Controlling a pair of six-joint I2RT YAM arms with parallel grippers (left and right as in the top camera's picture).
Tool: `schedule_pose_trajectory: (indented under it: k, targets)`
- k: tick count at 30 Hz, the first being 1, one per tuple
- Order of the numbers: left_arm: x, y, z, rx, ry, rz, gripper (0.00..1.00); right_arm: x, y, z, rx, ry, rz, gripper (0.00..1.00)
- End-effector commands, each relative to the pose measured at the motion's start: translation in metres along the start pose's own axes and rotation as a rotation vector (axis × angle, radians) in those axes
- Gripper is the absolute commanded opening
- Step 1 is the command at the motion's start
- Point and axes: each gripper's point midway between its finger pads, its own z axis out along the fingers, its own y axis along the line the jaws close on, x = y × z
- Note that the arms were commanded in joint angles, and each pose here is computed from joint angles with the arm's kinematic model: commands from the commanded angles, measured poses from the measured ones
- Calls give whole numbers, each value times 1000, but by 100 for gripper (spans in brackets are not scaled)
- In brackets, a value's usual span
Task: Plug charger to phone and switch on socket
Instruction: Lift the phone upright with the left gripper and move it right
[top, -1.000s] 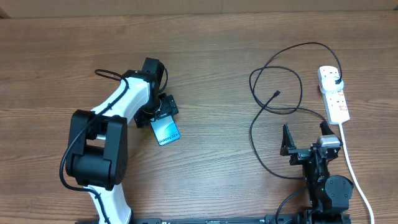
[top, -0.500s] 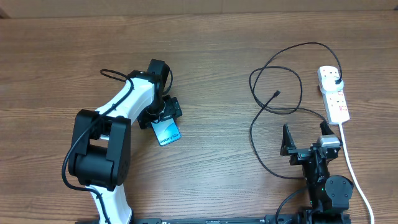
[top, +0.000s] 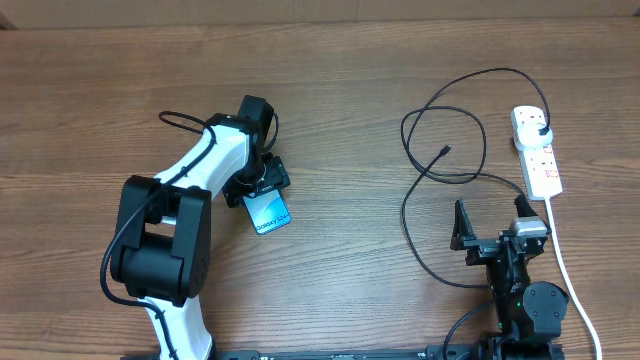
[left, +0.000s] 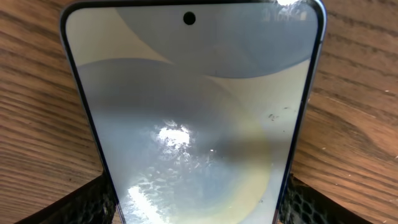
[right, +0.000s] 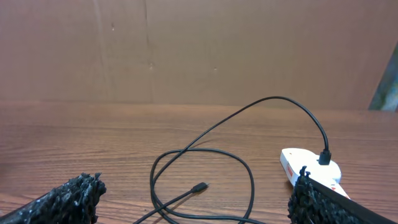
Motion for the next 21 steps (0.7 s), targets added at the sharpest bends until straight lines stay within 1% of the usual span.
schedule_pose_trajectory:
  k: [1,6,9,14,21]
  targets:
    - [62,19,76,-72,270,-19,81,1,0,0,4,-6,-5,100]
    - [59,22,75,-91,254,-15,75,1,0,0,4,-6,-5,100]
    - [57,20,70,-92,261,-1,74,1,0,0,4,-6,-5,100]
    - [52,12,52,-91,282,12,74,1,0,0,4,-6,-5,100]
    - [41,-6,26,-44,297,70,73,1,0,0,4,-6,-5,100]
